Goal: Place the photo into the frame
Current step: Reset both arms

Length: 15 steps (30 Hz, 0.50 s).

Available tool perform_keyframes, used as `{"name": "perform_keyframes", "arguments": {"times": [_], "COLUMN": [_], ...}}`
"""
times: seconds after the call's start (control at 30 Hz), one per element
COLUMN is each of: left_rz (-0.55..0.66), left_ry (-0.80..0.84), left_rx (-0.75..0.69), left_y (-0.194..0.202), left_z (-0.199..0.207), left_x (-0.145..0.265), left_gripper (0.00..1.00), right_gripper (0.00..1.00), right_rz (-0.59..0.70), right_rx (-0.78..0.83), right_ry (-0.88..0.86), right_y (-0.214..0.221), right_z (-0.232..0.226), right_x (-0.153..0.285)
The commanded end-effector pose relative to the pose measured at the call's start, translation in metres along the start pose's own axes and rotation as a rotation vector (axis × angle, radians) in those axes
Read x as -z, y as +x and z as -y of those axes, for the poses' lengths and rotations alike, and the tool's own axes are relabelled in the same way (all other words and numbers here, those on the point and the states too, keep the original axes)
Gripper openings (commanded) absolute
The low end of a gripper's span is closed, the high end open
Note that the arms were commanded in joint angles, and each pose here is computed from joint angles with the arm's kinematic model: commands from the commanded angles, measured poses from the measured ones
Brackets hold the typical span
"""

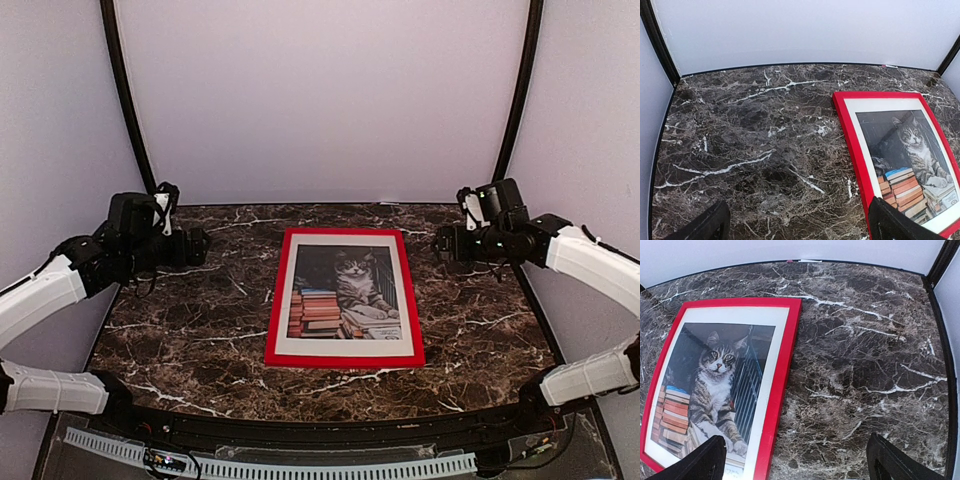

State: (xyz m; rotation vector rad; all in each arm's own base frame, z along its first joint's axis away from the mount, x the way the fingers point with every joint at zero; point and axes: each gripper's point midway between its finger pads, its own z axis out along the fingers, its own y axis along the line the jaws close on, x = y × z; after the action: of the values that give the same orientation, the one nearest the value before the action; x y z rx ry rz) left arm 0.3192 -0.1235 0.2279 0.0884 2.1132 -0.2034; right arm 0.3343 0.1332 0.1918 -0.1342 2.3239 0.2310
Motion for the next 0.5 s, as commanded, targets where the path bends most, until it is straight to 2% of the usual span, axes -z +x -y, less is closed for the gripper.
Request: {"name": "perform_keyframes", "arguments": {"times": [0.0, 0.23, 0.47], "left_rz": [0.116, 0.223, 0.256], "left_ry": [-0.071, -0.115, -0.117], "left_rx": [-0.026, -0.07, -0.084], "left_y": [-0.03, -0.051, -0.036], "left_z": [-0.016, -0.029, -0.036], "left_x": [0.024, 0.059, 0.065], "left_gripper": [0.99, 0.99, 0.99], "right_gripper": [0.99, 0.99, 0.99], "right_rz": [0.116, 0.199, 0.3], "right_rx": [0.043, 0.022, -0.014], "right_ry": [0.065, 0.074, 0.116], "right_y": [-0.031, -0.037, -0.029], "right_z": [0.011, 0.017, 0.033], "right_x": [0.023, 0.045, 0.067]}}
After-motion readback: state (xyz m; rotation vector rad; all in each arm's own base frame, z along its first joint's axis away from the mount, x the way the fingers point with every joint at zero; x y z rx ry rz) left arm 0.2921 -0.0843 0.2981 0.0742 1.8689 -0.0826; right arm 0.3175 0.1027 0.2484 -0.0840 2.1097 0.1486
